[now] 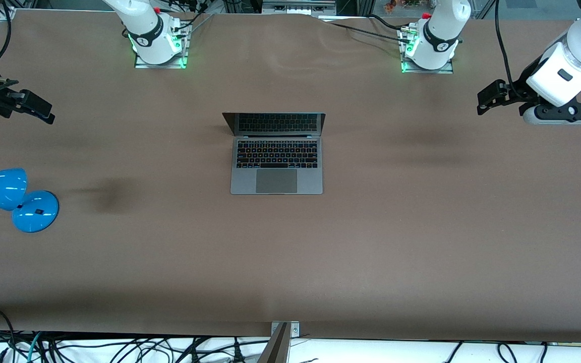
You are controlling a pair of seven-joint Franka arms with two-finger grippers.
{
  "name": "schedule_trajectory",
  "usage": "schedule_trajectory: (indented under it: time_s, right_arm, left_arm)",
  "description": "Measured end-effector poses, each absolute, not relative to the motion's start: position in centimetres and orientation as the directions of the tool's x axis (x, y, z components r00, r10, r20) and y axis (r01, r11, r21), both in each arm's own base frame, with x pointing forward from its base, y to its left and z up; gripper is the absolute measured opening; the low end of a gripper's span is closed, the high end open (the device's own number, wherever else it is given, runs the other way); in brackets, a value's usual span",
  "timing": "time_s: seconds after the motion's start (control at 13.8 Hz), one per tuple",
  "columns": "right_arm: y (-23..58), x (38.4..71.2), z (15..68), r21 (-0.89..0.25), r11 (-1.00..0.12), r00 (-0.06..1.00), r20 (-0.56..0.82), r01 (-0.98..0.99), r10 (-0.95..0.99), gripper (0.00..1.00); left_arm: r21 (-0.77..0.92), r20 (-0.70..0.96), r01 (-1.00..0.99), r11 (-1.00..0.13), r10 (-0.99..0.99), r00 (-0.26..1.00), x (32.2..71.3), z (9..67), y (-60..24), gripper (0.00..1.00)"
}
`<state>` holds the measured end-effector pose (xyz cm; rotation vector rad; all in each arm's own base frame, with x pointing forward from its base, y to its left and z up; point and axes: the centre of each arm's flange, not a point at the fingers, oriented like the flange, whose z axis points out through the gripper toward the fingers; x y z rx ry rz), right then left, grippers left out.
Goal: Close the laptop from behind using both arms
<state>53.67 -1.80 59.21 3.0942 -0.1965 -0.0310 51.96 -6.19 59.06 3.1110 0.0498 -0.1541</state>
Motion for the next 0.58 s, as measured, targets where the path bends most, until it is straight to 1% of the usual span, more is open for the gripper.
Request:
schedule_trajectory:
  time_s: [0.58]
  right_arm:
    - [-1.71, 53.68, 59.22, 0.042, -0.991, 0.992, -0.016, -0.124, -0.125, 1.00]
  left_arm:
    - [0.024, -0.105, 0.033, -0.999, 0.030, 0.994, 51.97, 58.83, -6.21, 1.00]
